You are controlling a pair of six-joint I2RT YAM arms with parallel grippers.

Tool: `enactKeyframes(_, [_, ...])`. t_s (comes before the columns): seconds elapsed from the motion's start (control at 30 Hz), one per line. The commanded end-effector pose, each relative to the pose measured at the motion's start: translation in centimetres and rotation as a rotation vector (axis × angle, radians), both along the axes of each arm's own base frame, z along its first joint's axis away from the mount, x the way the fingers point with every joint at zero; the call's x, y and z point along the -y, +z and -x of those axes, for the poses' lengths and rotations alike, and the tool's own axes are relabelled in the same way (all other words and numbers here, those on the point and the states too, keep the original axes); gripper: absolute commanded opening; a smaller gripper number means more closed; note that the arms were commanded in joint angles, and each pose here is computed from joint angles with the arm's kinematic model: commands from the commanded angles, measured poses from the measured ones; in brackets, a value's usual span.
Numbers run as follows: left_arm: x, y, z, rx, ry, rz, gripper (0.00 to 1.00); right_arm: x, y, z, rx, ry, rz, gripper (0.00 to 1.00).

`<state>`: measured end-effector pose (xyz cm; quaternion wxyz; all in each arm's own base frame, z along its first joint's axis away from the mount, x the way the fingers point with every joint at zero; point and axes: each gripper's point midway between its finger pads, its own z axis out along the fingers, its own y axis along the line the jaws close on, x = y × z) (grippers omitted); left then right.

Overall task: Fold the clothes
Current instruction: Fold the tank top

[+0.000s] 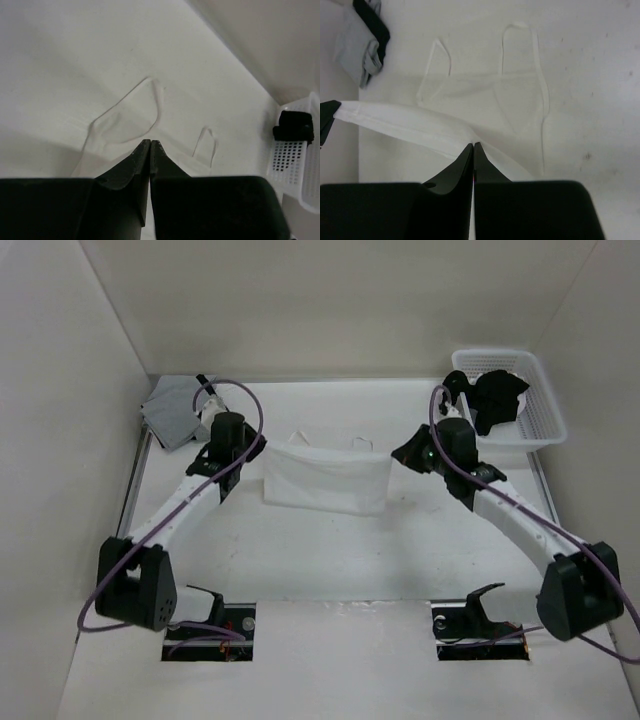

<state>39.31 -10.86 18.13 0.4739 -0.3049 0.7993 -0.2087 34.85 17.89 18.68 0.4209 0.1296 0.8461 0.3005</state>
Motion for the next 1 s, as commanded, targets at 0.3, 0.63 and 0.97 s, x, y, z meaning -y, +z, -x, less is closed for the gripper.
enactKeyframes(0.3, [-0.3,-0.2,-14.5,0.082,0.073,0.015,0.23,0.6,-2.8,-17.0,-0.014,-0.067,-0.07,0.29])
enactKeyframes(0.63, [-1.8,-9.2,-0.5,-0.051,0.078,0.062,0.35,-0.2,-8.4,-5.6,-0.024,-0.111,-0.021,0.09])
enactKeyframes(0.97, [1.7,-13.2,2.7,-0.129,-0.121,0.241,0.44,-0.5,-13.1,3.4,-0.092,-0.092,-0.046,0.33])
